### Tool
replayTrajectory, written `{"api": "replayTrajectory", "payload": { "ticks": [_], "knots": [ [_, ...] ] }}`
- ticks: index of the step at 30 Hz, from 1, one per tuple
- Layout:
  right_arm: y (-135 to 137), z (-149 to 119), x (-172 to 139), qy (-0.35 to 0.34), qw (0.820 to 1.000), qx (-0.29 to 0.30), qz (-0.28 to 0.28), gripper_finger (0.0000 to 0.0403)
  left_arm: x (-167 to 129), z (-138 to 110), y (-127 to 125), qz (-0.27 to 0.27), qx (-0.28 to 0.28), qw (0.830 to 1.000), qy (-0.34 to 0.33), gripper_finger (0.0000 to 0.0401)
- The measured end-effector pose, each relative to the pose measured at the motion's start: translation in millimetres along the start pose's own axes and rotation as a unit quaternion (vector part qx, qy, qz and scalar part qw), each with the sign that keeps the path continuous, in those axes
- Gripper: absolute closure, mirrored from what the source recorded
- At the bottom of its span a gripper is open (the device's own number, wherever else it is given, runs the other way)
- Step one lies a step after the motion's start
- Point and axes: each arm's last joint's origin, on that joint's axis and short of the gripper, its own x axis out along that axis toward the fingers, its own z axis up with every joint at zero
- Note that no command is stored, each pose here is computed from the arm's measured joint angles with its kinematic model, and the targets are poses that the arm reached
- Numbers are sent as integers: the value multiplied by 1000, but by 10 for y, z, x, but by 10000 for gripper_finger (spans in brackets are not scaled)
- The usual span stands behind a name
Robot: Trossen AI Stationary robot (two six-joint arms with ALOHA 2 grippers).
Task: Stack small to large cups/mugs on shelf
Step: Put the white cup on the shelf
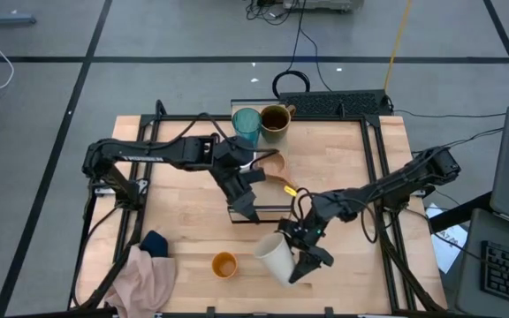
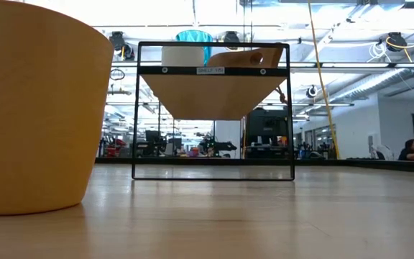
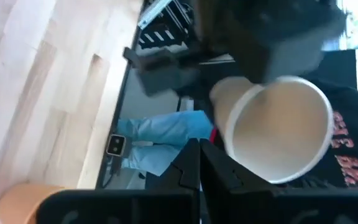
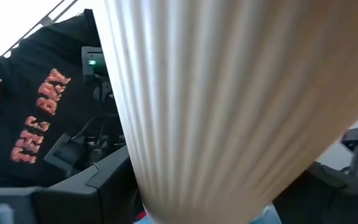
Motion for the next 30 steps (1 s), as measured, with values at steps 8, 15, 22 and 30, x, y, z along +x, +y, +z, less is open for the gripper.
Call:
{"api": "replayTrajectory", "payload": {
  "ticks": [8,15,22,30],
  "knots": [
    [-47,122,-152,-13,999,-35,-24,117,-215,-257,-40,45,-12,998,31,396],
    [18,274,-584,-25,989,-68,-125,117,-610,-527,-269,160,83,976,-119,396],
    [58,333,-951,-46,965,-88,-241,117,-987,-711,-428,241,113,924,-275,396],
    [-21,344,-1031,-58,937,-119,-323,117,-1225,-933,-580,284,133,869,-382,396]
  ]
}}
